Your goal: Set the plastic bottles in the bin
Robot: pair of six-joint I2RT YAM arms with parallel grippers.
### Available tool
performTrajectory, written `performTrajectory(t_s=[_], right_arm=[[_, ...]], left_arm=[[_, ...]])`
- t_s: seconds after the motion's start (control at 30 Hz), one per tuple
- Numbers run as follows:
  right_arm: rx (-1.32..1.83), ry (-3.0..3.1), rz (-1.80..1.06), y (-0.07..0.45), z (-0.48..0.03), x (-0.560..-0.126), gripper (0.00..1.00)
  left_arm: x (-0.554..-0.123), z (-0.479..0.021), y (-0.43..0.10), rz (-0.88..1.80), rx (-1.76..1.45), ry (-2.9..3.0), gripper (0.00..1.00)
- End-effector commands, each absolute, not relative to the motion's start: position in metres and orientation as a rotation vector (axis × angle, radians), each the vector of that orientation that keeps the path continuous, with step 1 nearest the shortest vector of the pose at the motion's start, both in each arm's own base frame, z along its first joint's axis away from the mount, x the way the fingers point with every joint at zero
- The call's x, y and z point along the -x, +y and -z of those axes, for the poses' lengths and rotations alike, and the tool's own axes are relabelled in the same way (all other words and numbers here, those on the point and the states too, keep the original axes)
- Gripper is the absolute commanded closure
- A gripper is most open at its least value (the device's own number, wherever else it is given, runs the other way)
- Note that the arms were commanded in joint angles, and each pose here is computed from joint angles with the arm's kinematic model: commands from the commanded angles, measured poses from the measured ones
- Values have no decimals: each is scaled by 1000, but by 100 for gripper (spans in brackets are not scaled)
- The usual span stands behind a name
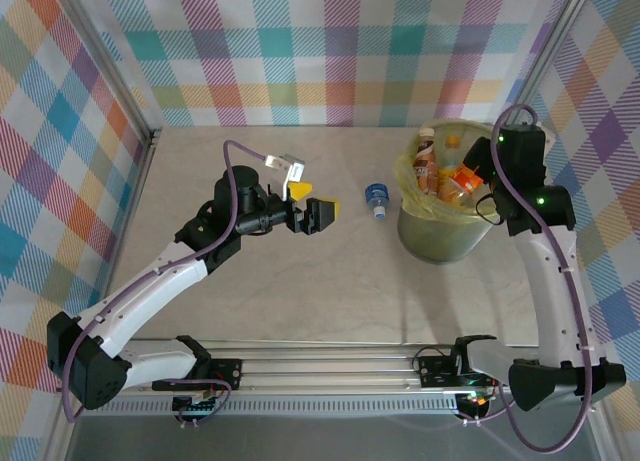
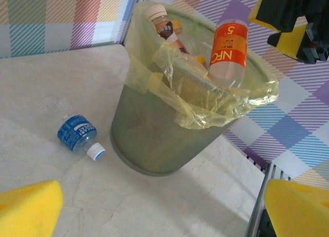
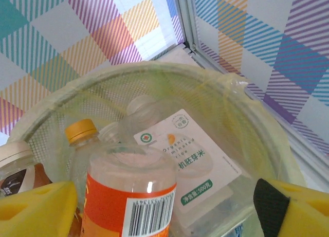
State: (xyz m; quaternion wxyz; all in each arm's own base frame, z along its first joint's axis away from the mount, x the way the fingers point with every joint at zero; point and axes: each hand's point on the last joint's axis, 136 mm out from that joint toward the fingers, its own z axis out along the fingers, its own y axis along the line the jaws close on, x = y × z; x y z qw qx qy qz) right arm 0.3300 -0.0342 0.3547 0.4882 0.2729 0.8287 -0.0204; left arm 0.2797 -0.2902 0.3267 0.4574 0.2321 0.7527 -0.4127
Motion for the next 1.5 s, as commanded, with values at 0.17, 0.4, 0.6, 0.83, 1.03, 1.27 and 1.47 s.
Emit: performTrajectory(t_s=[0.17, 0.4, 0.6, 0.83, 1.03, 1.27, 1.47], right_arm=[[-544, 2132, 211, -40, -350, -349, 3], [-550, 2172, 394, -60, -343, -337, 3], [-555, 2190, 483, -69, -336, -322, 3], [-557, 2192, 500, -72, -326, -313, 3], [-565, 2231, 520, -74, -301, -315, 2], [-540, 2231, 494, -70, -311, -322, 0], [-476, 2218, 337, -52, -344, -325, 0]], left_arm=[[-279, -333, -295, 1027, -572, 1845, 0], [-282, -333, -296, 1026, -570, 1848, 0], [-284, -331, -299, 1029, -573, 1855, 0], [-283, -330, -297, 1025, -570, 1856, 0], [-283, -328, -296, 1015, -570, 1863, 0], [-286, -325, -294, 995, -557, 1870, 0], [-300, -323, -287, 926, -473, 1914, 0]])
